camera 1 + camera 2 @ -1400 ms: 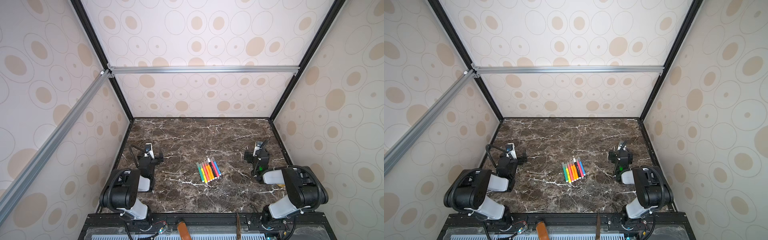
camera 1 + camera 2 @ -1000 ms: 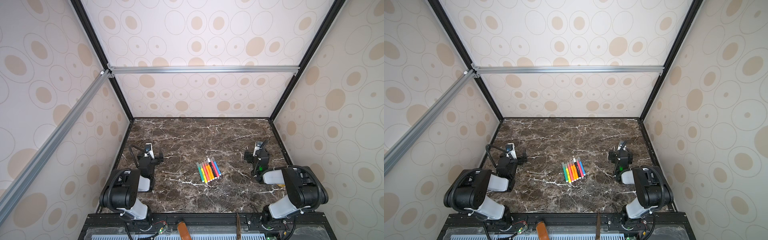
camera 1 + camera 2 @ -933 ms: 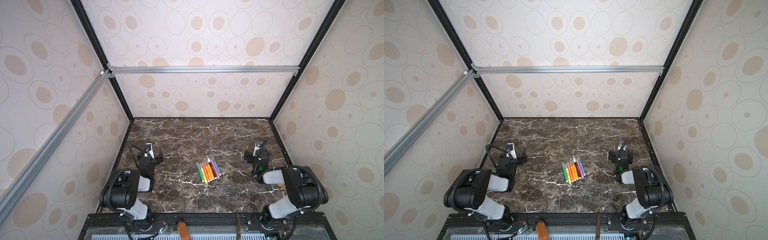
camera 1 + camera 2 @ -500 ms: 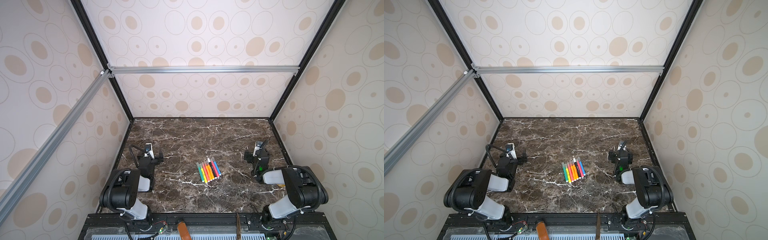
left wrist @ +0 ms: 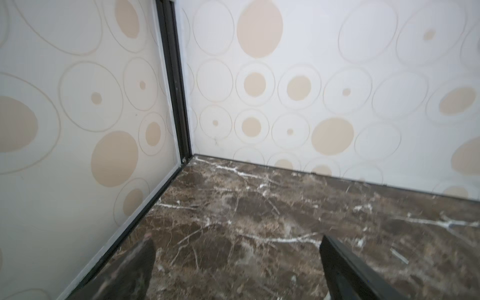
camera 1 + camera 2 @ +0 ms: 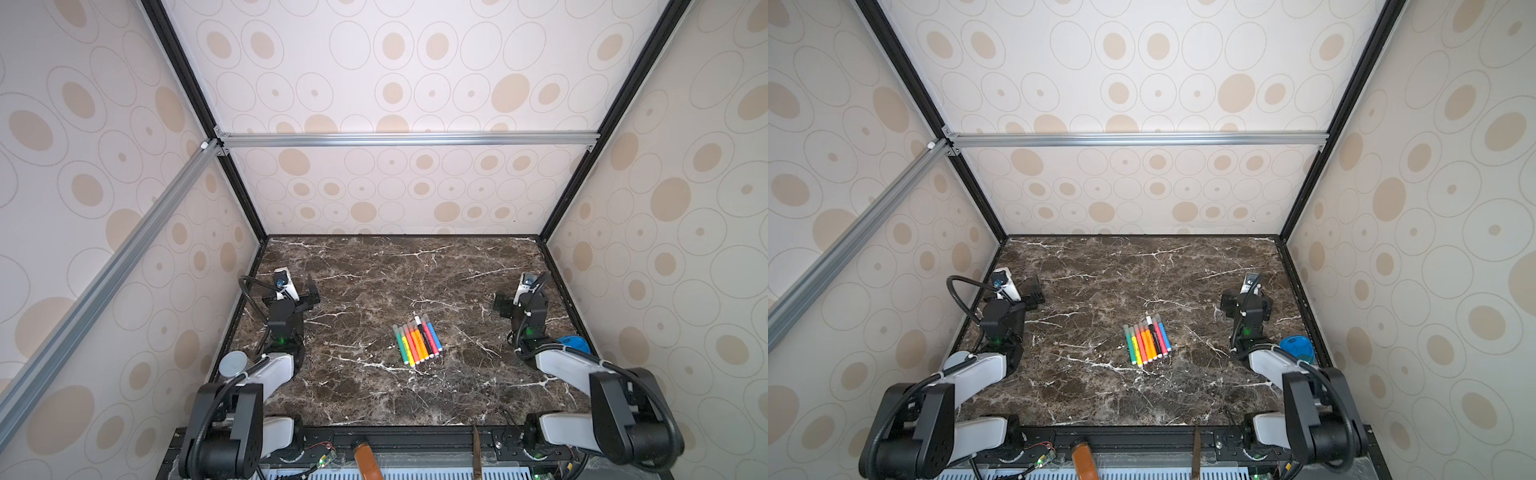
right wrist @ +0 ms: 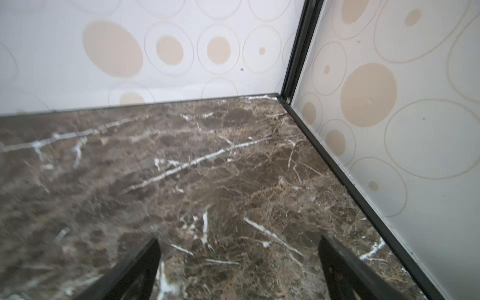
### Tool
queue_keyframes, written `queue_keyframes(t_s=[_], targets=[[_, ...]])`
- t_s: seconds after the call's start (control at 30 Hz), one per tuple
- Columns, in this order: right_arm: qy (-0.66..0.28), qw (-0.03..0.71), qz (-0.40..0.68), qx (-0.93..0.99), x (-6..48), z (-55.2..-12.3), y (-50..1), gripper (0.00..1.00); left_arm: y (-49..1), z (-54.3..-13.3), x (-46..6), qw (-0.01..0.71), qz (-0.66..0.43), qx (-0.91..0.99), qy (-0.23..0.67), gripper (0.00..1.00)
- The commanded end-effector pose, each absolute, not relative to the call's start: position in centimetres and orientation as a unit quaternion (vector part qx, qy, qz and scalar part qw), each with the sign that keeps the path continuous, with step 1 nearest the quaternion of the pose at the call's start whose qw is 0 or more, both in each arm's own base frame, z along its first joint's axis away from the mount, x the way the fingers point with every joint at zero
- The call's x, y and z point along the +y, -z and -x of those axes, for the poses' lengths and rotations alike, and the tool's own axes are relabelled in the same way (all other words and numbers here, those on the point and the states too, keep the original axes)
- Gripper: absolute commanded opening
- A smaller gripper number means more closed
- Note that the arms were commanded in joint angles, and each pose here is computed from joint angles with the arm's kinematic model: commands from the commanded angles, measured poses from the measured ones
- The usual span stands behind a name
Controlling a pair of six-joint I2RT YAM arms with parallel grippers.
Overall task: Remove pen caps from pens
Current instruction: Pick up the pen from the center of the table.
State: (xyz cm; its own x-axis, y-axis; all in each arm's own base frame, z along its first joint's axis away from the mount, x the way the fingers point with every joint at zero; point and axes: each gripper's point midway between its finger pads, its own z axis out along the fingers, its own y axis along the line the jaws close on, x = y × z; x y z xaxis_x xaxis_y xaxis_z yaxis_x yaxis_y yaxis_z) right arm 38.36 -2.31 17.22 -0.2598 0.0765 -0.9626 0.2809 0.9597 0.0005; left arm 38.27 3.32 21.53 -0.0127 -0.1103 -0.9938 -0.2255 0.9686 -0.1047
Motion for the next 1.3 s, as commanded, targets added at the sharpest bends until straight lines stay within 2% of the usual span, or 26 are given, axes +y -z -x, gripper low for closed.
queue_keyframes(t_s=[0.0, 0.07, 0.13, 0.2, 0.3, 0.4, 0.5, 0.8, 1.27], targets=[[0.011, 0.570, -0.193, 0.798, -1.7, -37.8, -19.1, 1.00, -19.4, -38.8, 3.5, 0.625, 0.197, 0.755, 0.002, 1.00], [-0.035, 0.544, -0.160, 0.823, 0.4, -37.9, -19.5, 1.00, -18.7, -39.4, 3.1, 0.592, 0.212, 0.777, 0.020, 1.00], [-0.096, 0.511, -0.106, 0.848, 3.3, -37.6, -19.3, 0.91, -18.1, -39.7, 2.1, 0.572, 0.204, 0.794, 0.044, 1.00], [-0.131, 0.461, -0.099, 0.872, 5.2, -37.2, -18.3, 0.85, -17.3, -39.4, 1.3, 0.554, 0.199, 0.806, 0.065, 1.00], [-0.096, 0.373, -0.036, 0.922, 8.2, -36.1, -16.3, 0.82, -16.5, -38.5, 0.2, 0.541, 0.190, 0.815, 0.084, 1.00], [-0.043, 0.312, 0.039, 0.948, 11.4, -34.6, -14.5, 0.80, -16.4, -37.5, -0.8, 0.541, 0.184, 0.814, 0.101, 1.00], [-0.037, 0.269, 0.087, 0.959, 14.1, -33.7, -13.0, 0.76, -16.6, -36.8, -1.8, 0.543, 0.175, 0.814, 0.111, 1.00], [-0.055, 0.179, 0.151, 0.970, 19.1, -32.6, -8.2, 0.65, -16.5, -36.9, -3.9, 0.538, 0.136, 0.824, 0.118, 1.00], [-0.061, 0.138, 0.169, 0.974, 21.2, -31.6, -5.1, 0.59, -15.9, -37.1, -4.3, 0.530, 0.130, 0.830, 0.115, 1.00]])
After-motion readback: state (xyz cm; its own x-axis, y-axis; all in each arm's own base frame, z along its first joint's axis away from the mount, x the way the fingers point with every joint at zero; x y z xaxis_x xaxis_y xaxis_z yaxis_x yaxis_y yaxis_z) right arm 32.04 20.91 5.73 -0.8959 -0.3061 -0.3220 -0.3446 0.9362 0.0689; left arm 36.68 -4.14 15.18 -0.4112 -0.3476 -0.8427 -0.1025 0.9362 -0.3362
